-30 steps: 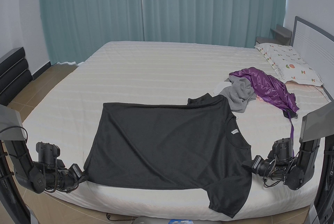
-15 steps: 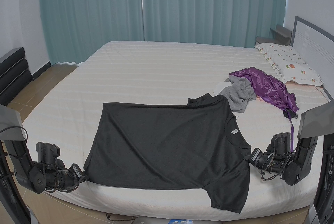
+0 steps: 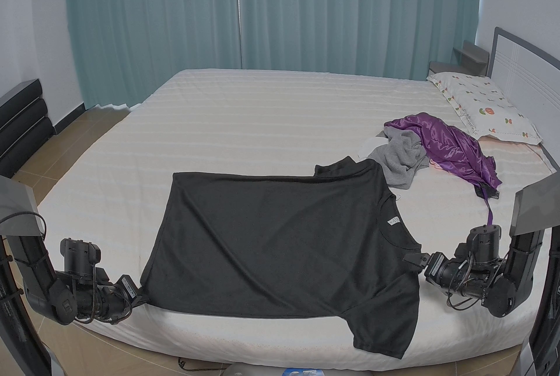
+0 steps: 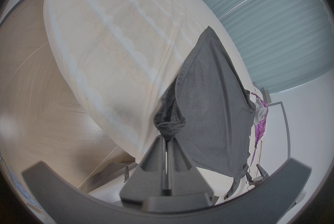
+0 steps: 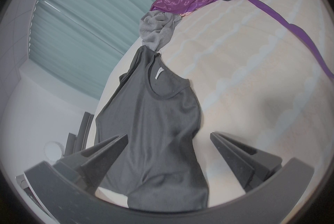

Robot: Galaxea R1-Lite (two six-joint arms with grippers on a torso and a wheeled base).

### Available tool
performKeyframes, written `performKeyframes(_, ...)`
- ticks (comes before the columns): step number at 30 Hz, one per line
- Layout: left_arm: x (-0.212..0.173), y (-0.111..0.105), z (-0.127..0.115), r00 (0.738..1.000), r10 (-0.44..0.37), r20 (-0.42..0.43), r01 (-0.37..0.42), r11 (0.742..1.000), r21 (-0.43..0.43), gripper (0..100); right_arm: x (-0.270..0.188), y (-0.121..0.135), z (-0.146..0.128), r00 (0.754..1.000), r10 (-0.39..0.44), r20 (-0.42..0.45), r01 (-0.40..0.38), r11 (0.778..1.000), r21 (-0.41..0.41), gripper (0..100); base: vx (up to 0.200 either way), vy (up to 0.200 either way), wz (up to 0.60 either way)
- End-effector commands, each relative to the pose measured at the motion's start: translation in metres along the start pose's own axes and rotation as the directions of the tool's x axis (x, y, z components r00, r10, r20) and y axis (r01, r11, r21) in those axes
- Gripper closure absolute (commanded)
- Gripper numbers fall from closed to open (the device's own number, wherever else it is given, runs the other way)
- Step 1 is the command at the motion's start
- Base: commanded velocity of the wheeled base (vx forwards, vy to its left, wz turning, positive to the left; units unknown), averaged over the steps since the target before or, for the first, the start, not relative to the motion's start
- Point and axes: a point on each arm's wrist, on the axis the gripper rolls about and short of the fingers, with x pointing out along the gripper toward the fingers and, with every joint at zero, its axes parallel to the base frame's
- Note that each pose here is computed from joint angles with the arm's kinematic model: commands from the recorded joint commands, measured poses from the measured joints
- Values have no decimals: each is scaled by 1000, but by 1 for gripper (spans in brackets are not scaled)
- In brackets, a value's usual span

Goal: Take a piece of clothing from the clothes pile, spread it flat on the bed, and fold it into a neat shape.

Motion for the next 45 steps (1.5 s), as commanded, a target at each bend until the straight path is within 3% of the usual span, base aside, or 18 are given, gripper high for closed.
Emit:
performKeyframes(1, 0, 0, 0, 1000, 0, 0, 0, 1000, 1, 100, -32, 1, -9, 996, 50, -78, -53, 998, -30, 0, 0, 0, 0)
performKeyframes(5, 0, 0, 0, 1000, 1, -1, -1, 1000, 1, 100, -37, -13, -26, 977, 49, -209, -69, 993, -91, 0, 0, 0, 0)
performKeyframes(12, 0, 0, -1, 1000, 1, -3, -1, 1000, 2, 100, -26, -23, -44, 961, 27, -275, -71, 986, -151, 0, 0, 0, 0)
performKeyframes(24, 0, 0, -1, 1000, 1, -3, -1, 1000, 2, 100, -23, -17, -48, 960, 58, -275, -94, 988, -121, 0, 0, 0, 0)
performKeyframes(35, 0, 0, -1, 1000, 1, -3, -1, 1000, 0, 100, -28, -15, -50, 969, -14, -246, -22, 990, -140, 0, 0, 0, 0)
performKeyframes(45, 0, 0, -1, 1000, 1, -3, -1, 1000, 0, 100, -24, -12, -56, 965, 4, -263, -45, 987, -152, 0, 0, 0, 0)
